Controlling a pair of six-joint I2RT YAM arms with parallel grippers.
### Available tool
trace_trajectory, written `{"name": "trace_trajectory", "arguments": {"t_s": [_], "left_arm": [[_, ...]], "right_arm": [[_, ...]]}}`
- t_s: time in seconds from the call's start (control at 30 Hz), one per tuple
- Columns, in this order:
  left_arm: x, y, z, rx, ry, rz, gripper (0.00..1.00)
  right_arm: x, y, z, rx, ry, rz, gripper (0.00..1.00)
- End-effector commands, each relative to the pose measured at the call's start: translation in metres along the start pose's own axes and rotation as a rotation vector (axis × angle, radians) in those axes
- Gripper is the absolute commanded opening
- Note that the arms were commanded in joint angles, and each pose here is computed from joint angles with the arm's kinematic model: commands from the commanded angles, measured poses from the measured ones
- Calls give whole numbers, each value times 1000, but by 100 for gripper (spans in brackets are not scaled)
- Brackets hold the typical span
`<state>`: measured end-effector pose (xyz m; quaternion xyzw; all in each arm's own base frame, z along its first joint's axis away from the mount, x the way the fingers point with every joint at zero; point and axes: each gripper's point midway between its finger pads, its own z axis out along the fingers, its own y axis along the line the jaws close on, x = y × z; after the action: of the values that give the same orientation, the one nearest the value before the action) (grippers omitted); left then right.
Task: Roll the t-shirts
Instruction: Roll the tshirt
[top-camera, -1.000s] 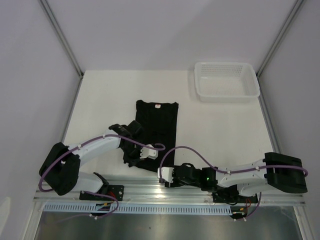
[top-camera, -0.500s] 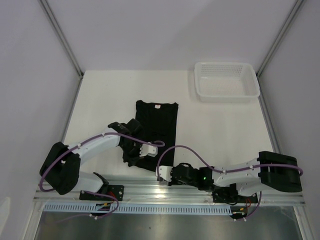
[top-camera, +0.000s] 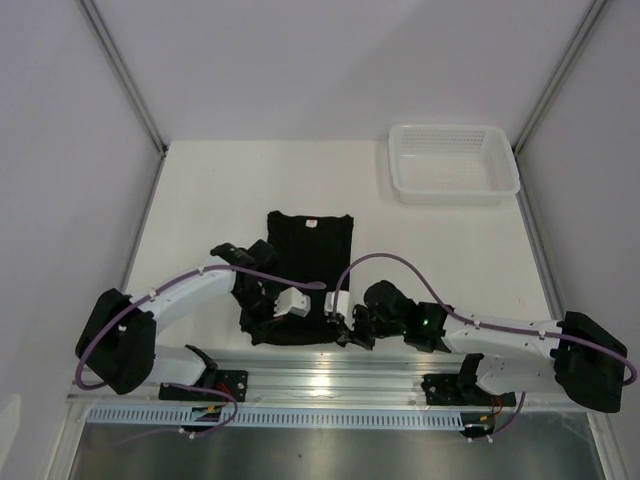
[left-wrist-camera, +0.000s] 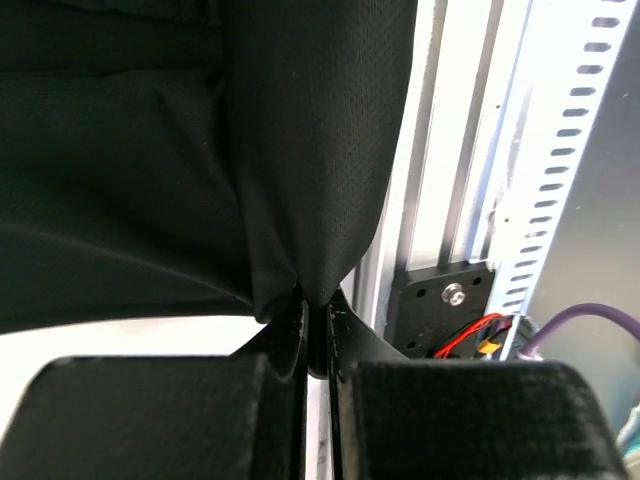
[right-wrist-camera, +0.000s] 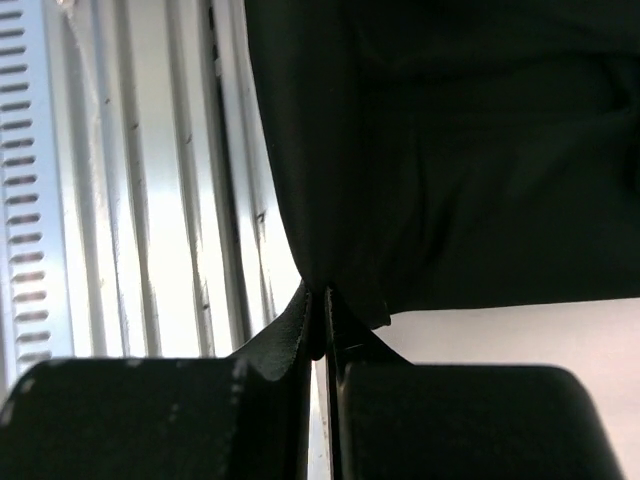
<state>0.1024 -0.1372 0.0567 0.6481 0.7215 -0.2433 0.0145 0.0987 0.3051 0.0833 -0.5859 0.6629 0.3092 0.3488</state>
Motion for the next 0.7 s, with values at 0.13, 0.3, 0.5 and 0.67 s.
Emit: {"name": "trace_trajectory", "arguments": {"t_s": [0.13, 0.3, 0.5, 0.67], "left_arm": [[-4, 14, -7, 66, -36, -85, 6], [-2, 35, -6, 64, -14, -117, 12], [-1, 43, -5, 67, -7, -132, 14], [1, 55, -12, 47, -17, -166, 27]], "right_arm": [[4, 5, 6, -209, 32, 86, 0], [3, -14, 12, -192, 23, 125, 0], [1, -30, 21, -187, 28, 124, 0], [6, -42, 30, -175, 50, 137, 0]]}}
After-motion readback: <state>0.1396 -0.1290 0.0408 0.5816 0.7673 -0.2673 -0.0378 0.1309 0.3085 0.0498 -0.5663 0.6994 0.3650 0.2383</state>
